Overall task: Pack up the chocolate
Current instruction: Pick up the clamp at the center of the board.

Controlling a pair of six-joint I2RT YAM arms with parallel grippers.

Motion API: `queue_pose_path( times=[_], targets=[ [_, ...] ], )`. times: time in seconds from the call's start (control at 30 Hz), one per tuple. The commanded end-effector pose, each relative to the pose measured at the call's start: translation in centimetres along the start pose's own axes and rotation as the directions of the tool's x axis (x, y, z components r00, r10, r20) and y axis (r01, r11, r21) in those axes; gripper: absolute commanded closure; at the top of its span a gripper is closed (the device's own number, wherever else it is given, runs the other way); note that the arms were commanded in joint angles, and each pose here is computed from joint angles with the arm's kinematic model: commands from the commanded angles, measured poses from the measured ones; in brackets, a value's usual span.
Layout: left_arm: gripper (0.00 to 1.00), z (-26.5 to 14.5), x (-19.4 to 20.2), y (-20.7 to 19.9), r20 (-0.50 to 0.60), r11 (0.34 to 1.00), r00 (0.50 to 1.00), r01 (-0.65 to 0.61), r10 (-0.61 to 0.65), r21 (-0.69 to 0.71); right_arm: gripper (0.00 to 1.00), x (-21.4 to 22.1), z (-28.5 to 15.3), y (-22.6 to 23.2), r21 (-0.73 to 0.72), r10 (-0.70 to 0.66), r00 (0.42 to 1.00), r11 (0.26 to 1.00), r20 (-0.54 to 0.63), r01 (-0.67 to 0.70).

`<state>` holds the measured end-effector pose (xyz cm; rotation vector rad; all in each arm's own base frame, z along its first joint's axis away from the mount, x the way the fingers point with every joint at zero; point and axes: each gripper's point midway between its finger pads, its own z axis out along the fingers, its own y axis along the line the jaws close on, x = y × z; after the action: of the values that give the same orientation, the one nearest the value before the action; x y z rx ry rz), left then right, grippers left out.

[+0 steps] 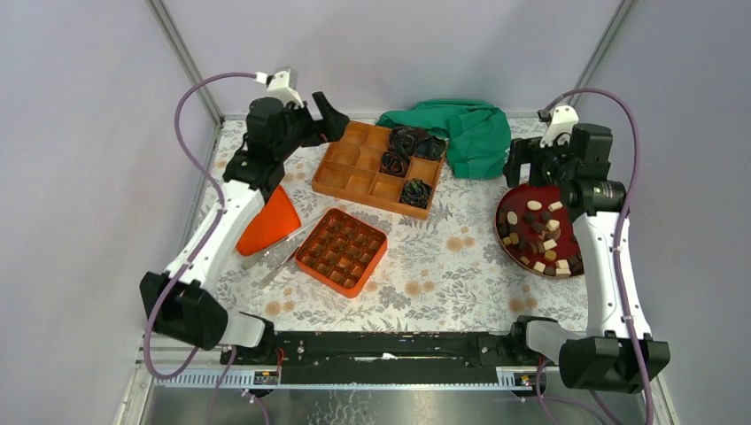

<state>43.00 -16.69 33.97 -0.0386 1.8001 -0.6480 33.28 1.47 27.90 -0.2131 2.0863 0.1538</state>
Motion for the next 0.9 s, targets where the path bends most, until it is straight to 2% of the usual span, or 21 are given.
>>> queue_pose_path(
  times=[0.0, 0.17, 0.33, 0.43, 0.5, 0.63, 0.87],
  targets=[
    [0.01, -3.9, -1.8, 1.1, 0.076, 0.998, 0.997, 0.034, -0.029, -0.058, 0.01, -2.3, 0.1, -0.3, 0.015, 0.033, 0.999, 0.999, 0.032, -0.034],
    [0.01, -8.7, -2.2, 1.3, 0.156, 0.995, 0.985, 0.085, -0.076, -0.049, 0.01, -2.7, 0.5, 1.6, -0.102, 0.000, 0.999, 0.995, 0.046, 0.005],
    [0.01, -12.7, -1.3, 0.7, 0.162, 0.994, 0.982, 0.103, -0.098, -0.022, 0.01, -1.8, -0.4, 4.0, -0.243, -0.067, 0.997, 0.967, 0.034, 0.073],
    [0.01, -13.9, 0.6, 0.4, 0.105, 0.995, 0.991, 0.089, -0.084, -0.047, 0.01, -0.5, -0.7, 4.8, -0.305, -0.108, 0.994, 0.947, -0.009, 0.101],
    [0.01, -14.1, 2.5, 0.5, 0.040, 0.992, 0.998, 0.058, -0.054, -0.113, 0.01, 0.5, -0.8, 5.3, -0.346, -0.129, 0.991, 0.932, -0.045, 0.106],
    [0.02, -14.1, 8.1, 1.4, -0.152, 0.965, 0.988, -0.038, -0.001, -0.259, 0.01, 2.4, -1.2, 6.1, -0.411, -0.167, 0.981, 0.905, -0.102, 0.111],
    [0.06, -13.8, 15.3, 2.6, -0.347, 0.950, 0.931, -0.204, 0.113, -0.237, 0.01, 4.5, -0.9, 6.0, -0.423, -0.212, 0.969, 0.895, -0.126, 0.140]
  ],
)
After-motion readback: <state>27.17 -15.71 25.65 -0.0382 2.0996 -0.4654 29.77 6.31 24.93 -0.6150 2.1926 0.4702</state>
